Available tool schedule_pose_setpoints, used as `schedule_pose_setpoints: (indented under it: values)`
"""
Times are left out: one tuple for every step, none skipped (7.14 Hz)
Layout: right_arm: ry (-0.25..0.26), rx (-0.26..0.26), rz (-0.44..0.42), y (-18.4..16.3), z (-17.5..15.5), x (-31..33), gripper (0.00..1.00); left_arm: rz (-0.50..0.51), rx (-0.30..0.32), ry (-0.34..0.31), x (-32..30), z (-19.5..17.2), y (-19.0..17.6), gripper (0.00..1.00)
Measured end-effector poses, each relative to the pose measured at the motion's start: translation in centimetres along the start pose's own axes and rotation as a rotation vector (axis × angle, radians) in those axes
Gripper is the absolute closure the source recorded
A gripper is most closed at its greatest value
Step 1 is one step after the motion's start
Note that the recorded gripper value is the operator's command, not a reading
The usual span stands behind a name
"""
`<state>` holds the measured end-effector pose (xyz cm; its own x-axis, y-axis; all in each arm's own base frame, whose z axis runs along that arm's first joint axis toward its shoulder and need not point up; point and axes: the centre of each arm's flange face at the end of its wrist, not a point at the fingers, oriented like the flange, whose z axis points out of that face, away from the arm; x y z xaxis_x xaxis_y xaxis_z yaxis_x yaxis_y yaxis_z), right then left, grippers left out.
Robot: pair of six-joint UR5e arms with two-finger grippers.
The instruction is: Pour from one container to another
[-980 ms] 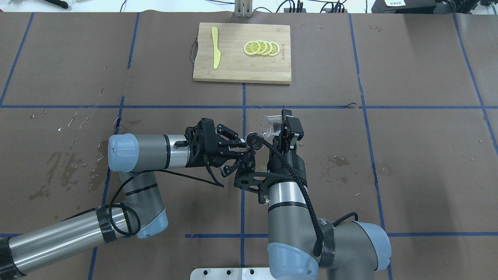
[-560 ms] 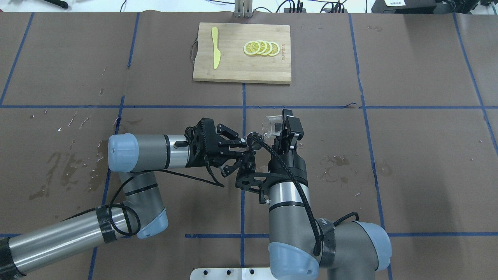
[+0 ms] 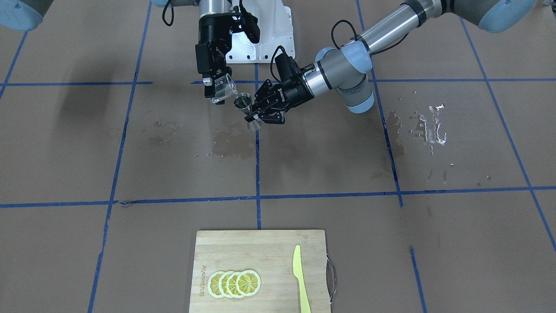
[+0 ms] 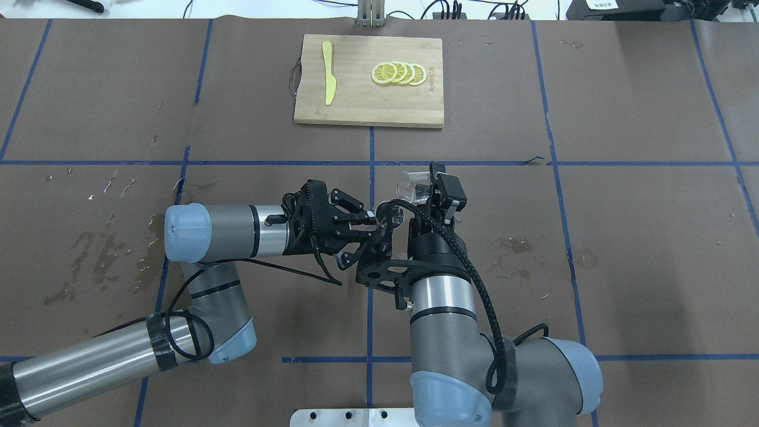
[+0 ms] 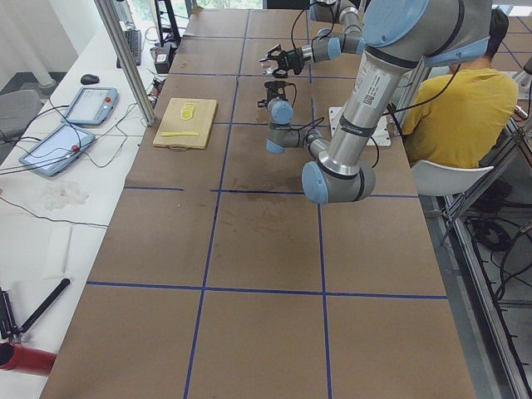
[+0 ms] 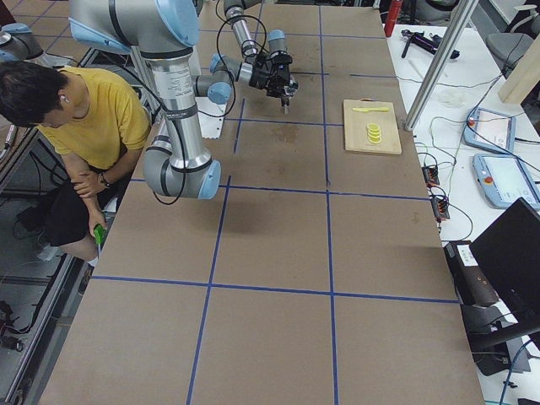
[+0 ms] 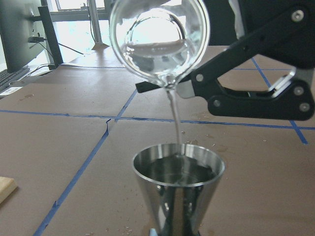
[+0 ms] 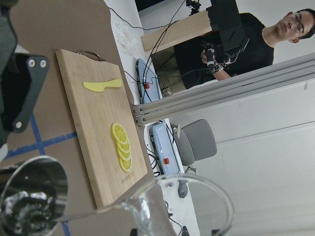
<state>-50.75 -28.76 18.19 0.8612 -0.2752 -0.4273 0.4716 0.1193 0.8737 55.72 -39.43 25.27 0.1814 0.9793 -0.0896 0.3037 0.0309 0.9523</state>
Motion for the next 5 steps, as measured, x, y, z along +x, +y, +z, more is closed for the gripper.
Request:
schedule_pose_setpoints:
  values:
    - [-0.011,0.006,0.078,0.1,-0.1,0.2,1.0,0.0,0.0,0.0,0.0,0.0,0.0,1.0]
    - [-0.036,0.02,0.174,0.2,-0.1,0.5,1.0,0.0,0.001,0.0,0.0,0.0,0.0,1.0]
    - [-0.065,0.037,0.262,0.6,-0.2,0.6,1.0,-0.001,0.002,0.001,0.0,0.0,-0.1,1.0]
    - [-0.088,0.055,0.332,1.2,-0.1,0.8,1.0,-0.004,0.004,0.001,0.0,-0.1,-0.2,1.0]
    - [-0.103,0.072,0.416,2.1,0.0,1.1,1.0,-0.009,0.008,0.001,0.0,-0.1,-0.4,1.0]
